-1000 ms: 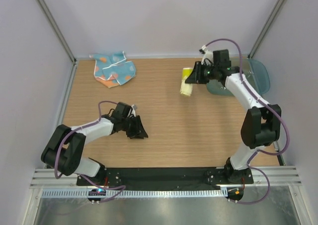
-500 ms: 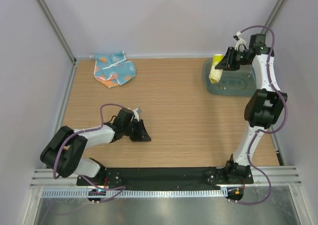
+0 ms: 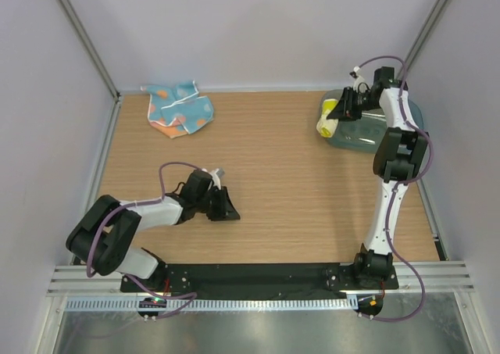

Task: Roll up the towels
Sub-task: Place the rolled towel into the container

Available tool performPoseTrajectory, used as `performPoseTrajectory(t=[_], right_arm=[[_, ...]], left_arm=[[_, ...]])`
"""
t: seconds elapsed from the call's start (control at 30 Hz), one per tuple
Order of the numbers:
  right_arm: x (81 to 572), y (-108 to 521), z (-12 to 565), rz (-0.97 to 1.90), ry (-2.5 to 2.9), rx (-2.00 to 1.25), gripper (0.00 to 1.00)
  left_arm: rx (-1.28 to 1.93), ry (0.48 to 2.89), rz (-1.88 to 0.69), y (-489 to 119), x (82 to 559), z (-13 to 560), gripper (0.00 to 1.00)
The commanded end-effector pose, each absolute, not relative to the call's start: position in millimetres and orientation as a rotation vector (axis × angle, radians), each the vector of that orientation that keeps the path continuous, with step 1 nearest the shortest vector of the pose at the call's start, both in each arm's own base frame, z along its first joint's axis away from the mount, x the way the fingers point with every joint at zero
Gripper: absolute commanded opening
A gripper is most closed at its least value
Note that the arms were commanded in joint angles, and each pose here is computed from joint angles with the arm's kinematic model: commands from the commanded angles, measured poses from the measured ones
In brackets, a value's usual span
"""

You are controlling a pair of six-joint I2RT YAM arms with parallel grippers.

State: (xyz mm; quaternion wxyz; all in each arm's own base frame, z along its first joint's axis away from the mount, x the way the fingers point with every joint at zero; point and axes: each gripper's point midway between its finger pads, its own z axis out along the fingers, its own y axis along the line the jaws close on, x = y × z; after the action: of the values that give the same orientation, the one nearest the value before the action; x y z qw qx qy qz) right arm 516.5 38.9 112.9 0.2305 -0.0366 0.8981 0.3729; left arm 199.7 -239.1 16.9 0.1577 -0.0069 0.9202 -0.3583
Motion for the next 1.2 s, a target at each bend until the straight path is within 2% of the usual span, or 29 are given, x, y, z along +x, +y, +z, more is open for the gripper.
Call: performPoseTrajectory(t=[0.0,0.33,0.7,0.97,1.07,1.17], right_arm=[[530.9,25.8,119.9,1.006,2.417,-0.147,0.01],[533.3,-11.6,90.4,1.076,2.412,-0.025,0.01],[537.8,3.6,76.6,1.167,2.408,-0.033,0.01],[548.4,0.9,39.1,0.88,2.541,-0.034,0.02],[547.9,-4.5,32.8,0.828,2.559,-0.01,0.06],[551.0,-10.5,26.0,0.756,2.564,0.007,0.16]], left_arm=[[-0.049,2.744,-0.813,-212.3,188.2,-18.4,0.22],[-0.035,2.765,-0.812,-215.3,189.4,-21.6,0.19],[-0.032,2.769,-0.814,-216.0,189.7,-22.2,0.18],[-0.032,2.769,-0.814,-216.9,191.0,-22.1,0.18],[-0.033,2.77,-0.811,-216.6,191.0,-22.6,0.18],[-0.033,2.774,-0.811,-216.5,190.5,-23.3,0.18]])
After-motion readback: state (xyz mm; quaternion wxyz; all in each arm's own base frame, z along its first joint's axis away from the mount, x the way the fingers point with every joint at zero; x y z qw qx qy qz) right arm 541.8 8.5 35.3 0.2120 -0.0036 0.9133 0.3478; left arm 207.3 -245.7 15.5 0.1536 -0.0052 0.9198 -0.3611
